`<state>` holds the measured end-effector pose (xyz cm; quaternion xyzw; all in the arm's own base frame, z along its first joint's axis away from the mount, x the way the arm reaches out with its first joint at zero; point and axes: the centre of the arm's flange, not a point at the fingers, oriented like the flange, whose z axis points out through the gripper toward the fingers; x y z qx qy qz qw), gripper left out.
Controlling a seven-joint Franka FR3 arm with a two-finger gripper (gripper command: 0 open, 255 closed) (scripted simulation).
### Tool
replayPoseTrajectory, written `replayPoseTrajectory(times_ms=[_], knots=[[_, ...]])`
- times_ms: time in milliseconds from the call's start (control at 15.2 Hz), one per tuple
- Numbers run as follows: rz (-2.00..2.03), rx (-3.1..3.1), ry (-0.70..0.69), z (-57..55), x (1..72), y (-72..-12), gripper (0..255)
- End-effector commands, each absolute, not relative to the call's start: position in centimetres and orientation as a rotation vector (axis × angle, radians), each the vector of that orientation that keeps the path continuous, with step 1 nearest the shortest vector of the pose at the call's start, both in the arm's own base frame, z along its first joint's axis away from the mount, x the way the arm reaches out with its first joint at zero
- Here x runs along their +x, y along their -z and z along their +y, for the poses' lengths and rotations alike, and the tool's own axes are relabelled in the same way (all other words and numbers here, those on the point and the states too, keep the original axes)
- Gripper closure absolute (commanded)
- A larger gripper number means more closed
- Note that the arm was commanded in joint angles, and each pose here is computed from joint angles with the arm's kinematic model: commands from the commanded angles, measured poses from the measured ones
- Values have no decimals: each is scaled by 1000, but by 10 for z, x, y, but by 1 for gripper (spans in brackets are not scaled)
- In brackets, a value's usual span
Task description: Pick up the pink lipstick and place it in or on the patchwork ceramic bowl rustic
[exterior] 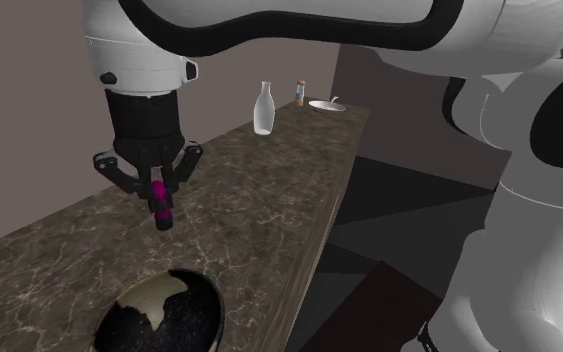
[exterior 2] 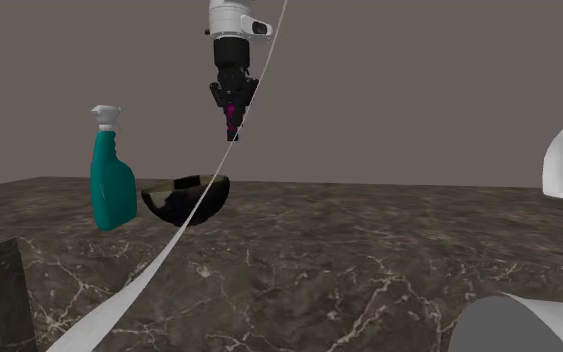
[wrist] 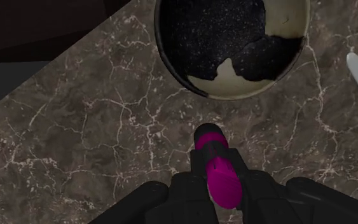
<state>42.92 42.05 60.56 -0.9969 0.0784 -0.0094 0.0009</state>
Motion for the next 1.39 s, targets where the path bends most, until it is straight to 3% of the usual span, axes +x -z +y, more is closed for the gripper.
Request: replayPoseTrajectory(times_ms=[0, 396, 1320], knots=[[248, -3130, 29, 435, 408, -607, 255], [248, -3130, 29, 473, 339, -610, 255], [248, -3130, 29, 473, 339, -536, 255]])
